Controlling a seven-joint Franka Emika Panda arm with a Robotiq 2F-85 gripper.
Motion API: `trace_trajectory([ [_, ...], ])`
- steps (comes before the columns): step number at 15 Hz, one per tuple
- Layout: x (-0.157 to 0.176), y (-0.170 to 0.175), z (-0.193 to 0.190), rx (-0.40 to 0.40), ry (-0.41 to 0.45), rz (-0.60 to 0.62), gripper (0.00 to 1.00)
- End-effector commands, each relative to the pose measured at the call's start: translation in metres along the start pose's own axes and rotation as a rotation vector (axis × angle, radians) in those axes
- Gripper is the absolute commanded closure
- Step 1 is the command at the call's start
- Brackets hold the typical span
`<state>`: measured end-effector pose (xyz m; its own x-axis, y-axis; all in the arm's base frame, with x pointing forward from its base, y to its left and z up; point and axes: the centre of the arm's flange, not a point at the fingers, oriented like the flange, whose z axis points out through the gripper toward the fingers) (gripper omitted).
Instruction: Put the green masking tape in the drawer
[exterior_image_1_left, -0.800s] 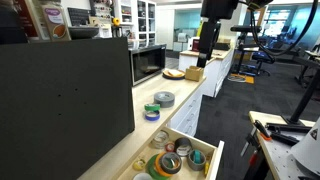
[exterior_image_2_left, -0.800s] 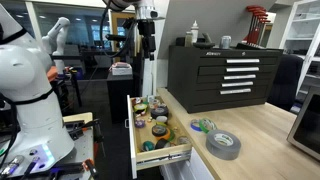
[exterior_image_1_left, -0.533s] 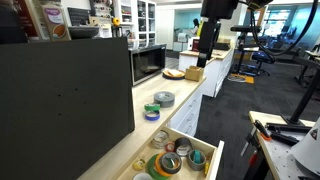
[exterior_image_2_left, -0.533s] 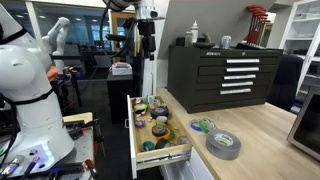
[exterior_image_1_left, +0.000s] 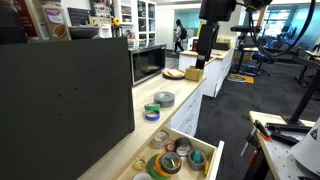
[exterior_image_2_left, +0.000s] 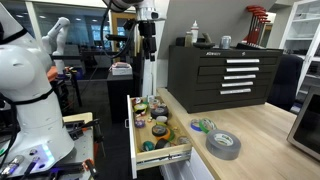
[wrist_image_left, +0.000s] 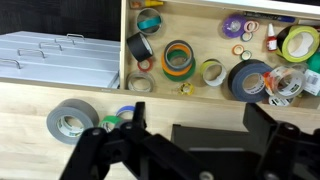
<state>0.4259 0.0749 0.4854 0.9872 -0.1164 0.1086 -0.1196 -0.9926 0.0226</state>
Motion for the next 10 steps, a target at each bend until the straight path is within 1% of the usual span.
trace_trajectory([
  [1, 0.019, 0.008, 0.021, -0.01, 0.015, -0.019, 0.0],
  [5, 0.049, 0.026, 0.053, -0.05, 0.042, -0.067, 0.0],
  [10, 0.086, 0.067, 0.087, -0.101, 0.039, -0.059, 0.0],
])
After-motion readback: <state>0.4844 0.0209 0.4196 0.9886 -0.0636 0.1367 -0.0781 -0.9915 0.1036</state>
